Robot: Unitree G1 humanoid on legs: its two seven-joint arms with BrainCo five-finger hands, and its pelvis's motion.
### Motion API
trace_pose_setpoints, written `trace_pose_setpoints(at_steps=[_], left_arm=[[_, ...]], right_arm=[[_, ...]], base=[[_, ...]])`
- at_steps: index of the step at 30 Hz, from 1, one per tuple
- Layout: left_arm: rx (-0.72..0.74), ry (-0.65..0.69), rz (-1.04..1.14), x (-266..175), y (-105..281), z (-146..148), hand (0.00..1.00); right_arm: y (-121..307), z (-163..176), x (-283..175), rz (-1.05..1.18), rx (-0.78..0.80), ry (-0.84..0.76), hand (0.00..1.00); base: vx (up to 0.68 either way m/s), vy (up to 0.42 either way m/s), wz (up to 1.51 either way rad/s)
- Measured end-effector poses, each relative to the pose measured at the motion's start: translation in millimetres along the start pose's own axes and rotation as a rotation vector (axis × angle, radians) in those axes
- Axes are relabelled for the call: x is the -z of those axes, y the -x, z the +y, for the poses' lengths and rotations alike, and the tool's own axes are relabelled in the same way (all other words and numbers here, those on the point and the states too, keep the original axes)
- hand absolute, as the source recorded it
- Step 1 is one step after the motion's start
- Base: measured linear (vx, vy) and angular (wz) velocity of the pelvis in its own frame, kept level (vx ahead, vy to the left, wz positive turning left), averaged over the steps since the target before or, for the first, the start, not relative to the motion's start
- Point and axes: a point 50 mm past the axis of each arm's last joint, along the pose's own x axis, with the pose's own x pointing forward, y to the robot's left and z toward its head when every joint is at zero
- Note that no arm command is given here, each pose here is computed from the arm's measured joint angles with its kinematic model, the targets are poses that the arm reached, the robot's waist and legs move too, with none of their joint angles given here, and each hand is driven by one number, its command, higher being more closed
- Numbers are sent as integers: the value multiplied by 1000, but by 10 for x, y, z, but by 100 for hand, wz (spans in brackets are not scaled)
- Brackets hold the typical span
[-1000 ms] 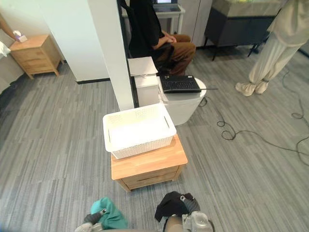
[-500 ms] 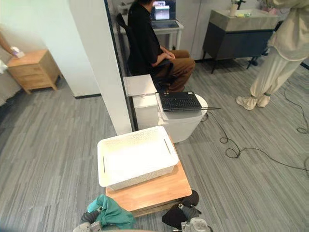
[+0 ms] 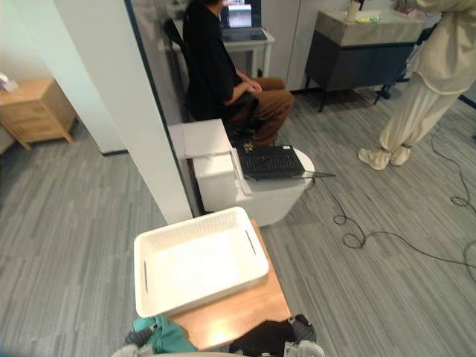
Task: Tidy the bed and pick cloth on bed and put in laundry
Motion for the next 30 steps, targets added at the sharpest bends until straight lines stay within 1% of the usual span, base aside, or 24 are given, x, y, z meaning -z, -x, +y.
trace_pose_setpoints(at_steps=[1, 2, 3, 4, 5, 7, 8, 10, 11, 13, 15, 19, 20, 22, 23, 25, 30], left_arm=[[1, -7, 5, 10, 2, 4, 100], [7, 3, 22, 45, 11, 34, 100], [10, -2, 26, 54, 14, 41, 100], [21, -2, 27, 60, 21, 49, 100], [23, -1, 23, 57, 24, 54, 100], [16, 2, 12, 55, 38, 100, 100], [10, -1, 8, 52, 42, 128, 100], [-15, -15, 3, 57, 56, 244, 100], [-20, -17, 4, 65, 59, 263, 100], [-33, -20, 4, 97, 75, 308, 100], [-41, -20, -5, 103, 81, 318, 100], [-42, -15, -30, 108, 88, 310, 100], [-44, -14, -41, 100, 89, 312, 100], [-45, -14, -48, 100, 91, 313, 100], [-46, -14, -55, 103, 93, 315, 100], [-44, -14, -64, 96, 94, 315, 100], [-48, -10, -85, 80, 98, 326, 100]], right_arm=[[-1, -43, -42, -31, 15, -2, 100], [-1, -130, -239, -141, 57, -15, 100], [6, -155, -356, -198, 65, -20, 100], [40, -200, -623, -323, 69, -27, 100], [64, -216, -773, -390, 68, -33, 100], [238, -269, -1337, -643, 47, -31, 100], [298, -270, -1456, -703, 36, -20, 100], [600, -250, -1883, -929, -36, -10, 100], [690, -243, -1978, -986, -59, 0, 100], [1040, -156, -2297, -1179, -168, 50, 100], [1244, -76, -2451, -1287, -252, 84, 100], [1500, 87, -2608, -1398, -399, 159, 100], [1576, 156, -2678, -1436, -455, 171, 100], [1625, 208, -2738, -1459, -502, 181, 100], [1706, 273, -2816, -1496, -560, 194, 100], [1766, 337, -2861, -1518, -611, 198, 100], [1953, 680, -2989, -1550, -768, 282, 100]], base=[[-58, -23, -17], [-58, -9, -18], [-128, 3, -21], [-104, 23, -12], [-145, 32, -12], [-110, 22, -4], [-76, 1, 3], [-50, -10, 15], [-22, -1, 16], [-2, 5, 3], [0, 0, 0], [5, -10, 16], [-2, -18, 18], [-6, -27, 11], [-6, -27, 11], [-10, -26, 21], [-41, -22, 22]])
